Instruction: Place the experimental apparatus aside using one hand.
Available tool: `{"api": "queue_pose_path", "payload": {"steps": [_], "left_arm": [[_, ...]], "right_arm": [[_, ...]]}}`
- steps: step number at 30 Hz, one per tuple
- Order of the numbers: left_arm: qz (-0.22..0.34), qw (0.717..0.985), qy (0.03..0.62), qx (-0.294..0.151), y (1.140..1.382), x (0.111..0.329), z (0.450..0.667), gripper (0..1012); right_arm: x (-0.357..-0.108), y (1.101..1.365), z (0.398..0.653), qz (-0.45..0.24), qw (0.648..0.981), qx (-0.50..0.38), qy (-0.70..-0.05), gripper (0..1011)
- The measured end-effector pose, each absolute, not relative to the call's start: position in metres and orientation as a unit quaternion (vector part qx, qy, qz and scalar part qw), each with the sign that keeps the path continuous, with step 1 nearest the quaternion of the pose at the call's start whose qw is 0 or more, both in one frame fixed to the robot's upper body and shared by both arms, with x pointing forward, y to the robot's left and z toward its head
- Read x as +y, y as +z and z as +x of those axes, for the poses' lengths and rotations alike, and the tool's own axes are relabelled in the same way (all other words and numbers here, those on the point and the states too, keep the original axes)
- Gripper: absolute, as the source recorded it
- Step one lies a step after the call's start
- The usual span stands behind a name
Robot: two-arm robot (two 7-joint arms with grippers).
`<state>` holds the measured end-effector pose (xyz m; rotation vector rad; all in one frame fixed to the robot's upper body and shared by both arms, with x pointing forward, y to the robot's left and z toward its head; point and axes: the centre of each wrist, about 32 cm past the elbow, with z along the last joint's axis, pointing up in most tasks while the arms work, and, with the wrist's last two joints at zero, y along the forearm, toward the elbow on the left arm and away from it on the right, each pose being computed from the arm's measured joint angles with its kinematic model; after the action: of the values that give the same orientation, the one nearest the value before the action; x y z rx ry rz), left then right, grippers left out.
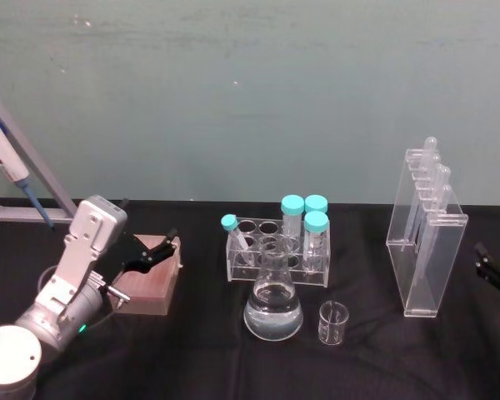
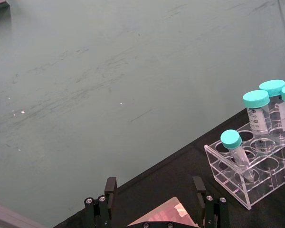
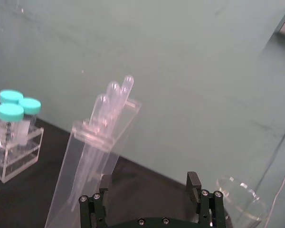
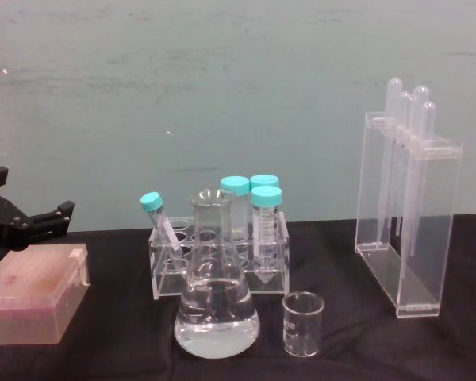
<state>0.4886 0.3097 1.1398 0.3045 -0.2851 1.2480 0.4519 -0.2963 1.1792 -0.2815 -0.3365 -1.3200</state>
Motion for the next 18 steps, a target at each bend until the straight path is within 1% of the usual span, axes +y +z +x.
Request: {"api": "queue_pose_path", "payload": {"steps": [7,18], "left_arm": [[0.141,0.791,0.58,-0.132,1.14,0.31,0.489,1000],[0.141,0.791,0.58,-0.132,1.14,0.31,0.489,1000]], "right_arm": [[-0.286,1.189,0.446,-0.097,0.758,-0.188,-0.617,1000],[-0.265,1.191,0.444,-0.047,0.764,-0.19,-0.614,1000]]}}
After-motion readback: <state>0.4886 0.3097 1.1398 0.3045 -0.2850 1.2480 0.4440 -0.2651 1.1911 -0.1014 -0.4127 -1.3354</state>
